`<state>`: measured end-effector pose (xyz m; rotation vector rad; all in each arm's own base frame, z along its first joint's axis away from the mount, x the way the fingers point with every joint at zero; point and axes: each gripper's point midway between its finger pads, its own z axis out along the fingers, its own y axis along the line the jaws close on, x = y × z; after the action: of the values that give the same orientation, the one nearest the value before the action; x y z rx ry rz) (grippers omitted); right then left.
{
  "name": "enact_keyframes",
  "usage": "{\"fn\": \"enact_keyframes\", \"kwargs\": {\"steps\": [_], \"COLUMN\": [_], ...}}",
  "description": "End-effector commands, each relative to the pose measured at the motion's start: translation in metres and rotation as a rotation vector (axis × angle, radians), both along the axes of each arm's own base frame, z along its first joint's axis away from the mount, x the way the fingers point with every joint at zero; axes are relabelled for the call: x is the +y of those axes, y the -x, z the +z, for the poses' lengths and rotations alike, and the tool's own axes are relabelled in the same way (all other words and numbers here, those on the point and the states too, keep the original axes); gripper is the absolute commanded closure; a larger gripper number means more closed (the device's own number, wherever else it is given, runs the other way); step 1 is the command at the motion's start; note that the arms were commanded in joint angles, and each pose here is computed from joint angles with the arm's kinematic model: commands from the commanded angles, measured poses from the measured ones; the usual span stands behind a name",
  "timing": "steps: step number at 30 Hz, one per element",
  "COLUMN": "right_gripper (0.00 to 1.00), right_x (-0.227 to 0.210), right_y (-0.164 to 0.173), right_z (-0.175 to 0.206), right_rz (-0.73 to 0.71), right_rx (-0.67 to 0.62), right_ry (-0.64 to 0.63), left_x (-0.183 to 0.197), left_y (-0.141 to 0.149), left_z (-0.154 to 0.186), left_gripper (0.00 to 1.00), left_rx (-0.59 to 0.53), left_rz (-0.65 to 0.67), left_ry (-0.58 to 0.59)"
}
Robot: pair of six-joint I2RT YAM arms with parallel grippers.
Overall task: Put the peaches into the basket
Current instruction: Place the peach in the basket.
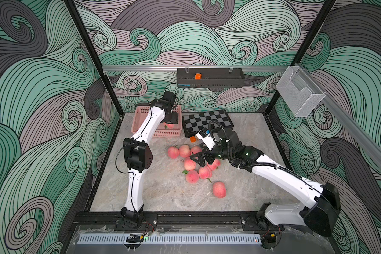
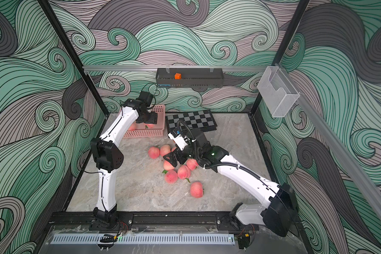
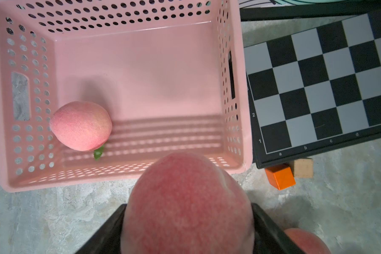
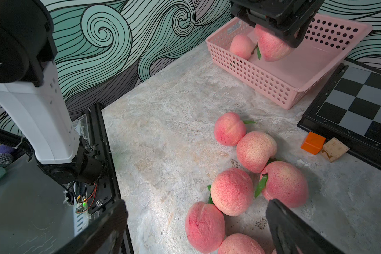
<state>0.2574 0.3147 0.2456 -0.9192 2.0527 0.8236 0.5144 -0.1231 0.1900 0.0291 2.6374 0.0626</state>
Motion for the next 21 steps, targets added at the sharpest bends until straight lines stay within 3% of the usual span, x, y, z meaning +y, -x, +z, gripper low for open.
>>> {"fn": "enact_keyframes", "kwargs": {"steps": [1, 11, 21], "right_gripper": [0.01, 0.01, 0.01], "right_x": [0.008, 0.015, 0.013], "right_y": [-0.006, -0.018, -0.021], "right_z": [0.011, -0.002, -0.012], "right_rz": [0.032, 0.027, 0.020], "right_rx": [-0.043, -0.019, -0.007], "right_ry": [-0.024, -0.019, -0.001], "left_x": [0.014, 0.029, 0.064], "left_y": [-0.024, -0.059, -0.065], "left_z": [0.001, -0.030, -0.074], "left_gripper": [0.34, 0.35, 0.35], "left_rx": [-0.060, -0.120, -0.064], "left_rz": [0.026, 0.075, 0.158], "left_ry": [-0.016, 0.041, -0.001]}}
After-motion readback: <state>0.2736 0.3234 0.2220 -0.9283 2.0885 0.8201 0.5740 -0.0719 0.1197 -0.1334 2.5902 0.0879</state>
